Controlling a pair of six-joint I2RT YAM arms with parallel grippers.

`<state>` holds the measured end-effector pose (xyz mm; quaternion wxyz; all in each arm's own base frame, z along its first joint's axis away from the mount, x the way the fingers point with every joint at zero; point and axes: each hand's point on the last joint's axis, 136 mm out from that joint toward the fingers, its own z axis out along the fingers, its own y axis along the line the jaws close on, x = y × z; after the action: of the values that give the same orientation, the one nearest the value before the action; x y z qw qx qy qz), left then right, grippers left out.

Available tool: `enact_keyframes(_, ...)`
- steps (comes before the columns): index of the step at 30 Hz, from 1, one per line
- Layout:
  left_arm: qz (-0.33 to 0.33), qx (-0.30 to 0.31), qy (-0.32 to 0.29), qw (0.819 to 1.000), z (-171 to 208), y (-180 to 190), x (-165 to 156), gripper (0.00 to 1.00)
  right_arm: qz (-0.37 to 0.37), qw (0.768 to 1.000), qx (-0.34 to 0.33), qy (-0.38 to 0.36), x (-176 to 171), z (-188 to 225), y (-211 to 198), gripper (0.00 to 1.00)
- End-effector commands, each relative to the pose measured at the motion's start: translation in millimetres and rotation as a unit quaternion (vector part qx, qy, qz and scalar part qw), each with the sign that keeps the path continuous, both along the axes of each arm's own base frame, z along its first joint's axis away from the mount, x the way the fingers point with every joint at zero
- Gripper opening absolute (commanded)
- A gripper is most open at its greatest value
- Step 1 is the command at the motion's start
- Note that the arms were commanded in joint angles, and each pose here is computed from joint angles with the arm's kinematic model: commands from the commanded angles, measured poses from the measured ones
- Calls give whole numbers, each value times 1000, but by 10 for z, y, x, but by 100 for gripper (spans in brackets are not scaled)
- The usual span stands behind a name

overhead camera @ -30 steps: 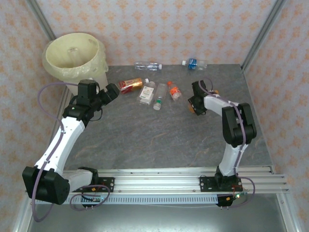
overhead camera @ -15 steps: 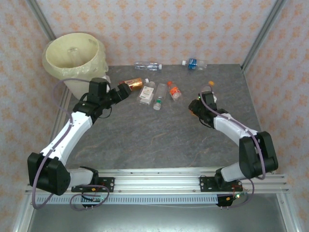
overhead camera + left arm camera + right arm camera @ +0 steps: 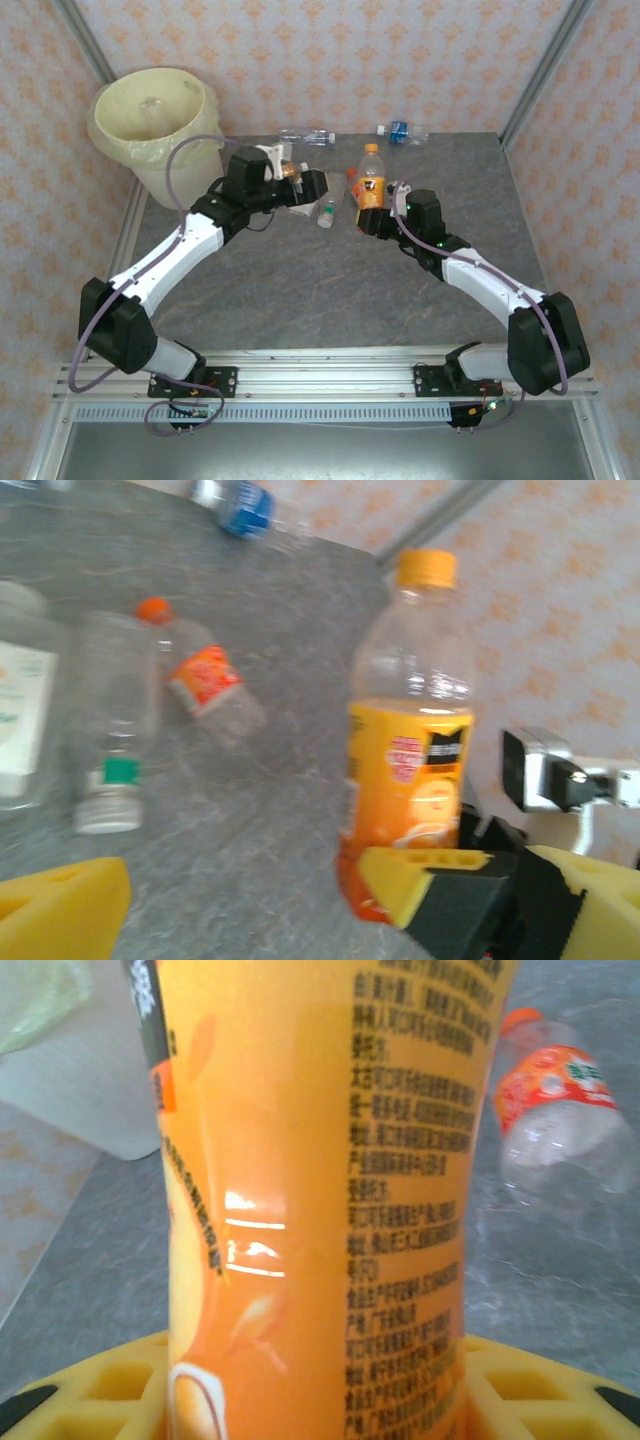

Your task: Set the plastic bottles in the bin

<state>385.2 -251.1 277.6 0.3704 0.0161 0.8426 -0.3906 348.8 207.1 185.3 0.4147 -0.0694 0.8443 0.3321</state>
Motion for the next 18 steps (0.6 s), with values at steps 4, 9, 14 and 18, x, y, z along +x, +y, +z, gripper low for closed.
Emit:
enact_keyframes(4,-65,-13,-40,997,163,-481,-8,100,74,994,7,-81,-136,260,291,38)
enact_keyframes(9,-28,-11,-18,999,38,-572,138,100,100,989,-8,-109,-209,319,445,38)
enact_keyframes(14,8,-1,10,1000,-146,-571,303,100,138,981,-40,-130,-325,341,629,39)
enact_keyframes(18,35,10,25,999,-299,-525,376,93,151,977,-49,-145,-384,382,724,39)
